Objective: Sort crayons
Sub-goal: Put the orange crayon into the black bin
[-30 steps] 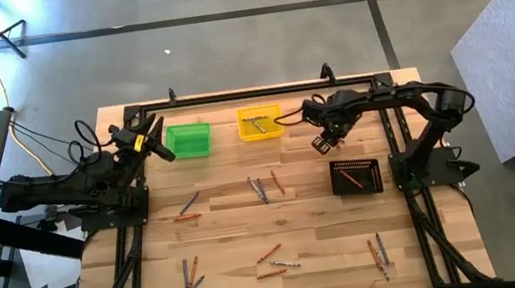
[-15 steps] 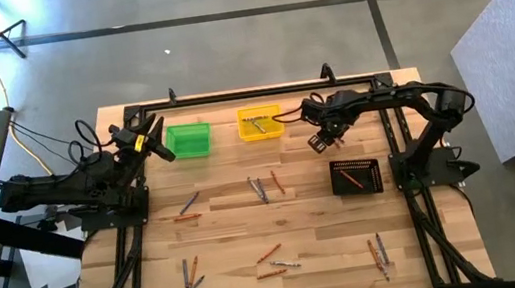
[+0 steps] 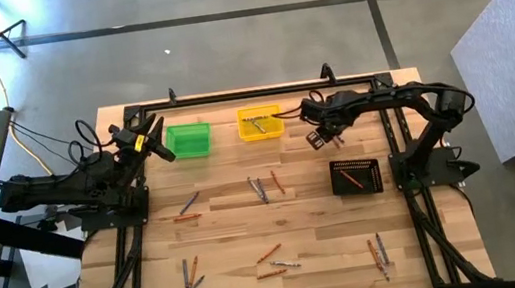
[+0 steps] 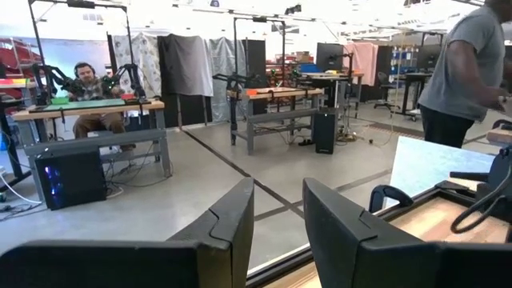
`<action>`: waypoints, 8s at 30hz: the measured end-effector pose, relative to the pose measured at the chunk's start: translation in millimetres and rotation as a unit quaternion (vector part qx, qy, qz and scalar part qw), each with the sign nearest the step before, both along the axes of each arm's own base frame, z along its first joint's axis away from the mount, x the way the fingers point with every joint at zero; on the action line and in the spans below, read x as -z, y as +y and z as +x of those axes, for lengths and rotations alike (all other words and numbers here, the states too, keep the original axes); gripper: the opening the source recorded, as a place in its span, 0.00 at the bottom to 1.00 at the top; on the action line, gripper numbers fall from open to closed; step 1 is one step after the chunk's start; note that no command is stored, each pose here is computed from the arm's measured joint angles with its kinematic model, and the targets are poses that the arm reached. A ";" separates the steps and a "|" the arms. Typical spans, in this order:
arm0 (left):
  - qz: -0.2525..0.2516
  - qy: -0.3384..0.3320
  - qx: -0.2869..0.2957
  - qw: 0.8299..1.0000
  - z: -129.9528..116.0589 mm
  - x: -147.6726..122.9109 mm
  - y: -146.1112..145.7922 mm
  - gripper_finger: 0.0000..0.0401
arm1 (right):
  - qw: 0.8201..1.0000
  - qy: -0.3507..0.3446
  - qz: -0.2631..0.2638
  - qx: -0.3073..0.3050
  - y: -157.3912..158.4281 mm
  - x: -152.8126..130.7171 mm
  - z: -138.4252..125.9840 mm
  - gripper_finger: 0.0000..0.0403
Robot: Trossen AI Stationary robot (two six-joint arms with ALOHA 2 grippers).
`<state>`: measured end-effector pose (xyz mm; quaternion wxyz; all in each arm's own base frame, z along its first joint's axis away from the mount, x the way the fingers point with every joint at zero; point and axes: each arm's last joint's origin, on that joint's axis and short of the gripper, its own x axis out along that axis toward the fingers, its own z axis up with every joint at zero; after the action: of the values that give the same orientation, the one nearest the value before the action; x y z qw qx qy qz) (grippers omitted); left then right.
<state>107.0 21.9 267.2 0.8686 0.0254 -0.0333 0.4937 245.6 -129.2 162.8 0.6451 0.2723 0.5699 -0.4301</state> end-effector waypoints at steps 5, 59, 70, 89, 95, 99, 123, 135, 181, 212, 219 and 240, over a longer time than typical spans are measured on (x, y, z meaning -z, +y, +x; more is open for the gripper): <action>0.000 0.000 0.000 1.000 0.0 0.0 0.0 0.25 | 1.000 -0.004 -0.006 -0.007 3.3 -0.3 3.2 0.29; -0.004 0.004 0.001 1.000 0.3 1.8 0.0 0.25 | 0.999 -0.001 -0.036 -0.031 25.0 27.6 -2.9 0.29; -0.004 0.004 0.001 1.000 0.3 1.8 0.0 0.25 | 0.999 -0.012 -0.005 -0.034 26.7 27.6 -2.8 0.26; -0.004 0.004 0.001 1.000 0.3 1.8 0.0 0.25 | 0.996 -0.042 0.036 -0.067 23.1 21.3 -5.0 0.01; -0.006 0.001 0.001 1.000 0.3 1.8 0.0 0.25 | 0.994 -0.088 -0.003 -0.061 14.8 -1.9 -11.2 0.01; -0.007 -0.001 0.001 1.000 0.3 1.8 0.0 0.25 | 0.991 -0.118 -0.010 -0.062 18.5 -21.7 -19.0 0.01; -0.007 -0.001 0.001 1.000 0.3 1.7 0.0 0.25 | 0.983 -0.146 0.092 -0.064 116.5 -81.1 -72.4 0.00; -0.009 -0.005 0.001 1.000 0.3 1.7 0.0 0.25 | 0.957 -0.253 0.031 -0.140 112.7 -89.5 -46.5 0.00; -0.013 -0.012 0.002 1.000 0.3 1.8 0.0 0.25 | 0.708 -0.083 0.037 -0.701 156.8 14.3 31.0 0.29; -0.013 -0.011 0.002 1.000 0.3 1.8 0.0 0.25 | 0.747 -0.071 0.008 -0.661 155.5 24.5 38.9 0.01; -0.013 -0.010 0.002 1.000 0.3 2.0 0.0 0.25 | 0.747 -0.090 -0.031 -0.658 155.5 -9.0 54.5 0.01; -0.013 -0.006 0.002 1.000 0.5 2.5 0.0 0.25 | 0.853 0.199 0.134 -0.463 145.4 -39.7 -11.2 0.01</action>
<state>107.5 21.9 264.6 0.8696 0.0111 -0.0327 0.4925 234.4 16.1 202.4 0.5999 -0.0306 0.7982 -0.0460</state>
